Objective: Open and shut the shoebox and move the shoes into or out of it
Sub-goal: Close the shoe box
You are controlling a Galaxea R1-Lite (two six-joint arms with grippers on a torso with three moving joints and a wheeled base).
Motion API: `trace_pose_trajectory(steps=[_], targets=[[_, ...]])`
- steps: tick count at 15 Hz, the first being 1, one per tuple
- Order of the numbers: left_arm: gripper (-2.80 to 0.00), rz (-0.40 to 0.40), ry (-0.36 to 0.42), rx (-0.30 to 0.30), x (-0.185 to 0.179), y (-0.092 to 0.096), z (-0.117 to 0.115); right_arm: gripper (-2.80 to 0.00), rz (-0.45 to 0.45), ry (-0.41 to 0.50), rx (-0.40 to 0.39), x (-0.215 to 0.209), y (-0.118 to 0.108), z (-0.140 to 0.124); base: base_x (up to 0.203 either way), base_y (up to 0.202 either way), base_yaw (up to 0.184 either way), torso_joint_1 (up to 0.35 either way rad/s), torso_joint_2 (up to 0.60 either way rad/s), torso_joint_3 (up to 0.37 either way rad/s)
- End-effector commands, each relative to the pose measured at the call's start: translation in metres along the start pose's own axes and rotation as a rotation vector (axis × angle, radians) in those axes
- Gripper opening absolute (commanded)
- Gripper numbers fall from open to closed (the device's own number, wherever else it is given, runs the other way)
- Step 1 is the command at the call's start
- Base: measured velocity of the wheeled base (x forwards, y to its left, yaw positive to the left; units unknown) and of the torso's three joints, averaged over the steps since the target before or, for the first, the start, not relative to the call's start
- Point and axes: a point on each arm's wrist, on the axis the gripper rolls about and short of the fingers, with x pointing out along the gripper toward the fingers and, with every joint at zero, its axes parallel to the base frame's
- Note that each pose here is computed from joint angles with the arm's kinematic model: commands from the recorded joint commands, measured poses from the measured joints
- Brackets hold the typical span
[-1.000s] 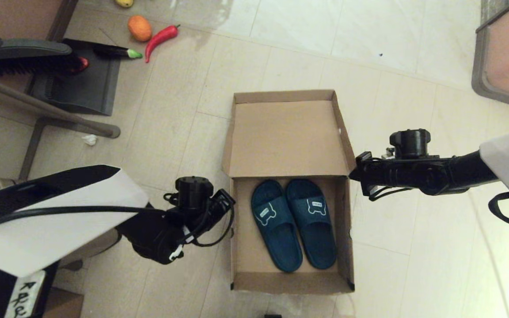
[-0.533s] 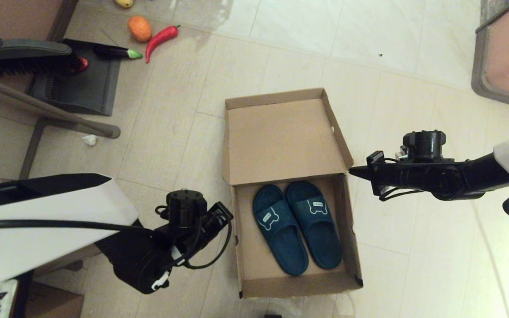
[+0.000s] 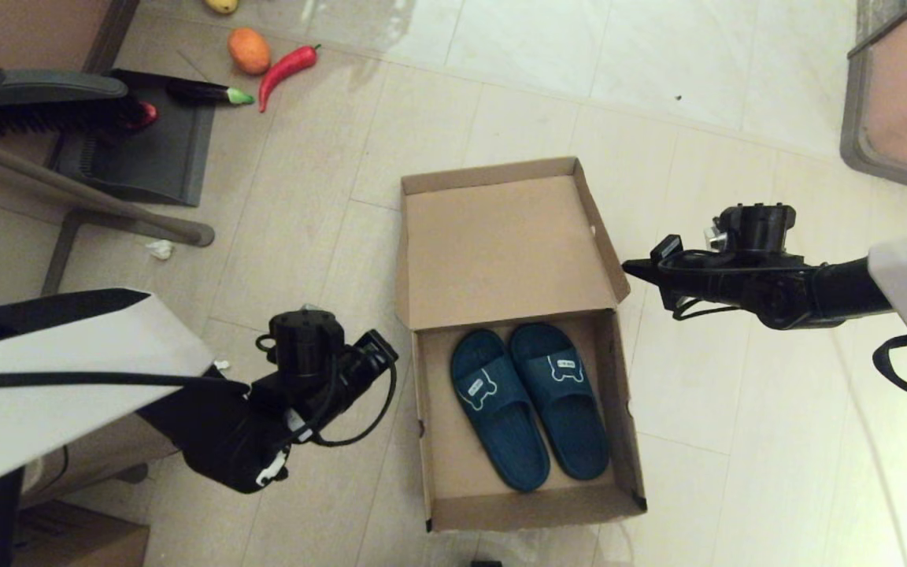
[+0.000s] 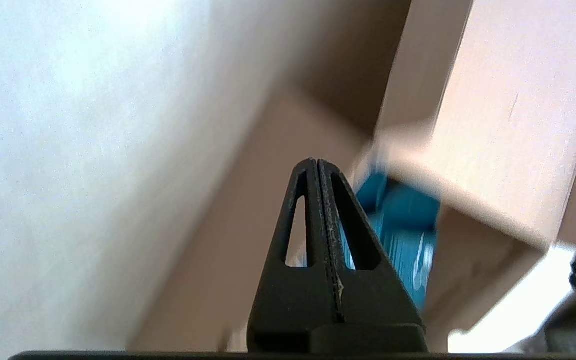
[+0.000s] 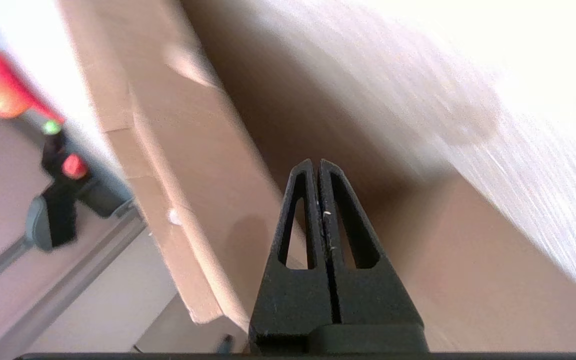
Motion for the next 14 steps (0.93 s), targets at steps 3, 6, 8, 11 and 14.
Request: trace_pose_trajectory(steps=[3, 6, 8, 11, 14], targets=[[-2.80, -0.057, -0.148, 0.030, 0.023, -0.013, 0.045, -2.80, -0.003, 0.013, -0.205, 0.019, -0.001, 0.014, 0.000, 0.000, 0.000, 0.000, 0.00, 0.000], [-2.80, -0.110, -0.217, 0.094, 0.049, -0.022, 0.058, -2.80, -0.025, 0.039, -0.390, 0.027, -0.001, 0.017, 0.000, 0.000, 0.000, 0.000, 0.00, 0.000], [-2.80, -0.151, -0.232, 0.107, 0.069, -0.026, 0.059, -2.80, -0.021, 0.066, -0.441, 0.034, -0.001, 0.008, 0.000, 0.000, 0.000, 0.000, 0.00, 0.000], [-2.80, -0.184, -0.229, 0.127, 0.093, -0.035, 0.054, -2.80, -0.014, 0.078, -0.444, 0.039, 0.001, 0.000, 0.000, 0.000, 0.000, 0.000, 0.00, 0.000], [-2.80, -0.201, -0.220, 0.132, 0.110, -0.048, 0.052, -2.80, -0.021, 0.078, -0.438, 0.038, 0.000, 0.002, 0.000, 0.000, 0.000, 0.000, 0.00, 0.000]])
